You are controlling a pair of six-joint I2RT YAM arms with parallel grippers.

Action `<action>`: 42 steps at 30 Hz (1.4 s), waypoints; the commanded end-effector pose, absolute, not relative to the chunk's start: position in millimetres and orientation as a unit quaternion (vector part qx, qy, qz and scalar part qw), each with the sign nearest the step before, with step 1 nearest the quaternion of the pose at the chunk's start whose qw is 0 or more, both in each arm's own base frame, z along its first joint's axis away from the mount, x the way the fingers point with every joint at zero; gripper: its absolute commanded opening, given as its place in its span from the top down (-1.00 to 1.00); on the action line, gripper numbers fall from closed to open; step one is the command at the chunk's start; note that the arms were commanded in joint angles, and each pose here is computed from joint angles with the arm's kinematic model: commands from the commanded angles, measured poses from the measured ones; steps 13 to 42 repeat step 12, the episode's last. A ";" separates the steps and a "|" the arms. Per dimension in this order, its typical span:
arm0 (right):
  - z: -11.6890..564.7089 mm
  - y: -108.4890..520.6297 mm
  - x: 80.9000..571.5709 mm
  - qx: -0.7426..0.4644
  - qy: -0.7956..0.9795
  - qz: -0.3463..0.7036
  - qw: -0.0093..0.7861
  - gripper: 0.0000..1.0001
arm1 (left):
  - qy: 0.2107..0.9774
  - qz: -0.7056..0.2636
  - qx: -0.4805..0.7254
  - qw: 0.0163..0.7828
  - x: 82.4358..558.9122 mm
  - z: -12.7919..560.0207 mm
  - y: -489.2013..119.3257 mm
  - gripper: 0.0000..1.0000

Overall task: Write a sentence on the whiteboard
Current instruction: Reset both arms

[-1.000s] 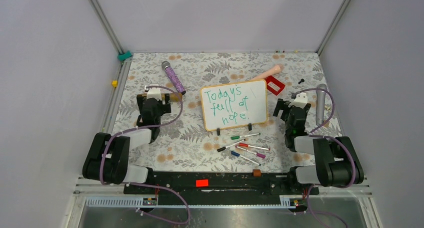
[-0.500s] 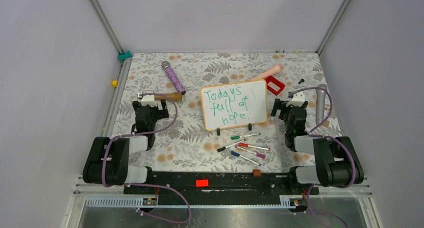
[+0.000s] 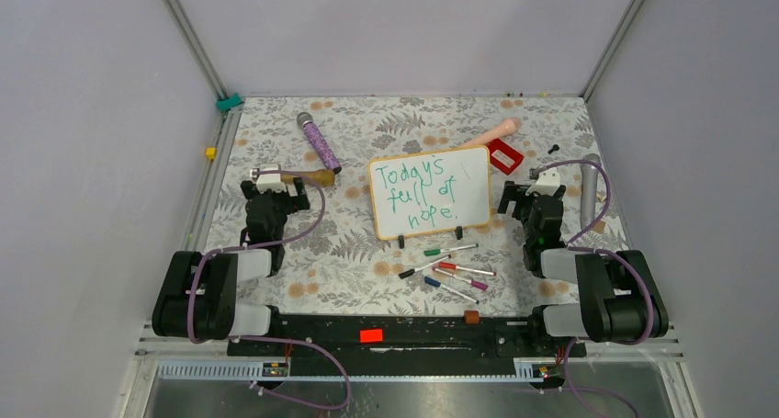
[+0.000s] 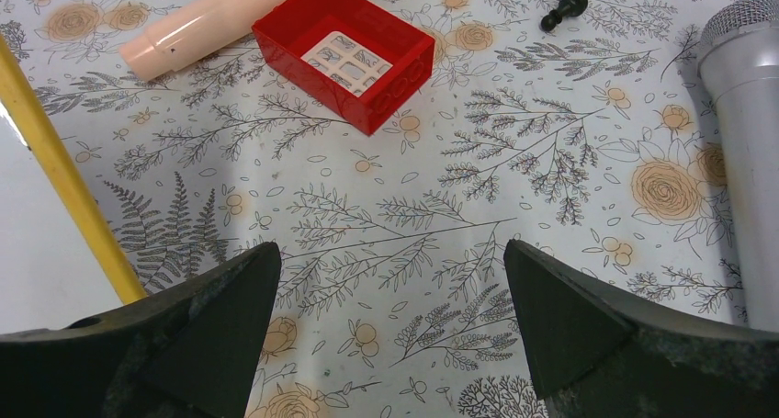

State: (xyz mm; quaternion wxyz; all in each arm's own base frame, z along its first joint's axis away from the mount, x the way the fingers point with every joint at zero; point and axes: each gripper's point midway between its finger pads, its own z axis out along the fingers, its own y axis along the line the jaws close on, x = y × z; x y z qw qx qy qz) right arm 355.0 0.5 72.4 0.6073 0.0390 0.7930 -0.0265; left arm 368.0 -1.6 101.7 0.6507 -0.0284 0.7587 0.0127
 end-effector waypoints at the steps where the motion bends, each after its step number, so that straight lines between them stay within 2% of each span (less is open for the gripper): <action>1: 92.4 1.4 366.6 0.034 0.773 -0.025 0.633 -0.99 | 0.731 0.001 -0.027 0.682 374.4 123.1 -4.2 -0.98; 42: 92.3 1.6 366.7 0.033 0.773 -0.024 0.633 -0.99 | 0.729 0.003 -0.027 0.684 374.6 124.4 -4.9 -0.98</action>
